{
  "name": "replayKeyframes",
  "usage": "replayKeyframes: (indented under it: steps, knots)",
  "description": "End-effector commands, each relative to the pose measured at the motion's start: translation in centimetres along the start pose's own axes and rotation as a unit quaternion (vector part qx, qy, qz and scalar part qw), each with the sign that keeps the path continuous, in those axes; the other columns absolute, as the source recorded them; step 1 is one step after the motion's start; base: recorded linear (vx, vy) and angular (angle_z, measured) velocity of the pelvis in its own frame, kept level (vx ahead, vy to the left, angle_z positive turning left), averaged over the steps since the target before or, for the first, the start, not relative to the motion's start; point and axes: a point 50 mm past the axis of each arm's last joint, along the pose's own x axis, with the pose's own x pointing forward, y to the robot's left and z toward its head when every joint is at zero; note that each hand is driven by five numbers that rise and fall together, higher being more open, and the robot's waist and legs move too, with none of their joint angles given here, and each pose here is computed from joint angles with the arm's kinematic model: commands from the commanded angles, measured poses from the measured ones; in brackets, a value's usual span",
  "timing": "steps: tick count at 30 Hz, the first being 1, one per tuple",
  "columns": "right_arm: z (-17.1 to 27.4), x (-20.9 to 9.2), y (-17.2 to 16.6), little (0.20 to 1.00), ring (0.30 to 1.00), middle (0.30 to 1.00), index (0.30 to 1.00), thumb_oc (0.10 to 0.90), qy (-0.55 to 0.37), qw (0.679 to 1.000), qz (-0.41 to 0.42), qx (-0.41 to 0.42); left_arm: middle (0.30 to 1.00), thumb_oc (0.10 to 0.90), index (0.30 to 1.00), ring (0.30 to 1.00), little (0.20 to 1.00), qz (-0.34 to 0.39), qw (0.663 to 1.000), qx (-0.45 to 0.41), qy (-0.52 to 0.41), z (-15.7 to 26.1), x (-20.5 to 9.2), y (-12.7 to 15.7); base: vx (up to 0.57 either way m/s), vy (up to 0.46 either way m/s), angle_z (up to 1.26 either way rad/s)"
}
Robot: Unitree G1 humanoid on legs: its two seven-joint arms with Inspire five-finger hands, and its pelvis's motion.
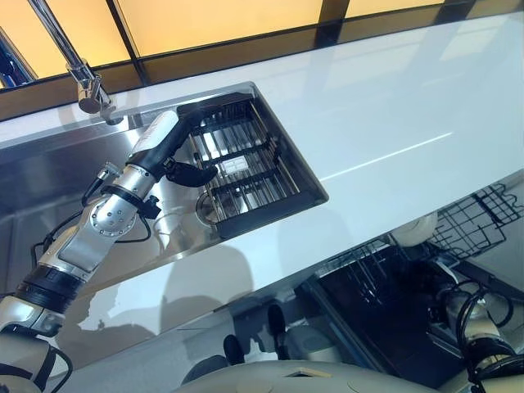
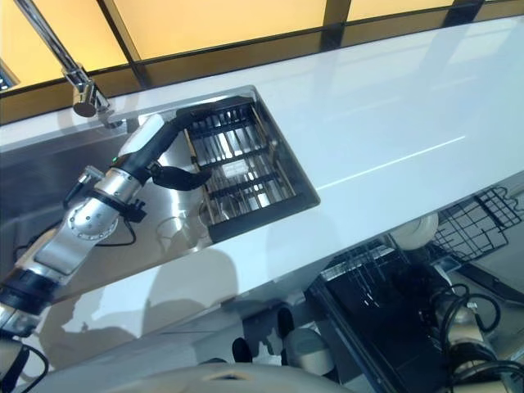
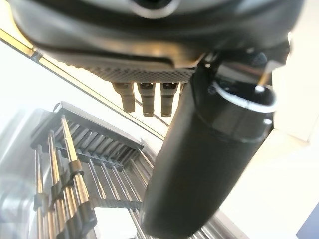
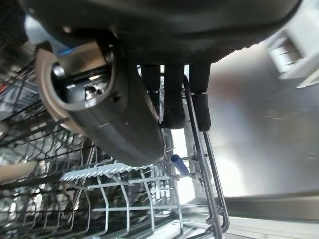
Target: Pick up plates and place into dishwasher.
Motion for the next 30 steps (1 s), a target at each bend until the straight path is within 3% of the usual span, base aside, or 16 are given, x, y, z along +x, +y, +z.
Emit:
replayKeyframes:
  steps: [1,14,25,26,27,30]
  knots:
    - [12.8,0.7,-0.3,0.200,0.300,0.300,0.300,0.100,-0.206,0.978,0.021,0.030,0.900,0.800,0.900,0.900,0.900,0.089,0.989,-0.012,-0.115,4.4,3.5,2.5,0.00,0.000,0.00]
    - [16.7,0.2,-2.5,0.200,0.300,0.300,0.300,0.100,-0.237,0.971,-0.015,0.003,0.900,0.800,0.900,0.900,0.900,0.091,0.990,-0.012,-0.105,3.5,3.3,2.7,0.00,0.000,0.00]
    - [15.3,-1.7,-5.0,0.200,0.300,0.300,0.300,0.100,-0.268,0.959,-0.063,-0.068,0.900,0.800,0.900,0.900,0.900,0.101,0.990,-0.017,-0.098,2.8,2.3,2.5,0.00,0.019,-0.01]
    - [14.6,-2.0,-5.4,0.466,0.528,0.528,0.528,0.366,-0.259,0.960,-0.065,-0.081,0.900,0.800,0.900,0.900,0.900,0.104,0.990,-0.017,-0.094,2.7,2.2,2.6,-0.03,0.037,-0.03]
    - [13.6,-2.3,-5.7,0.900,0.900,0.900,0.900,0.800,-0.249,0.962,-0.067,-0.091,0.900,0.800,0.900,0.900,0.900,0.108,0.990,-0.016,-0.091,2.4,2.0,2.7,-0.04,0.049,-0.07]
    - [11.5,-3.0,-6.4,0.900,0.900,0.900,0.900,0.800,-0.226,0.963,-0.071,-0.125,0.900,0.800,0.900,0.900,0.900,0.123,0.989,-0.016,-0.080,2.0,1.4,2.9,-0.02,0.040,-0.11]
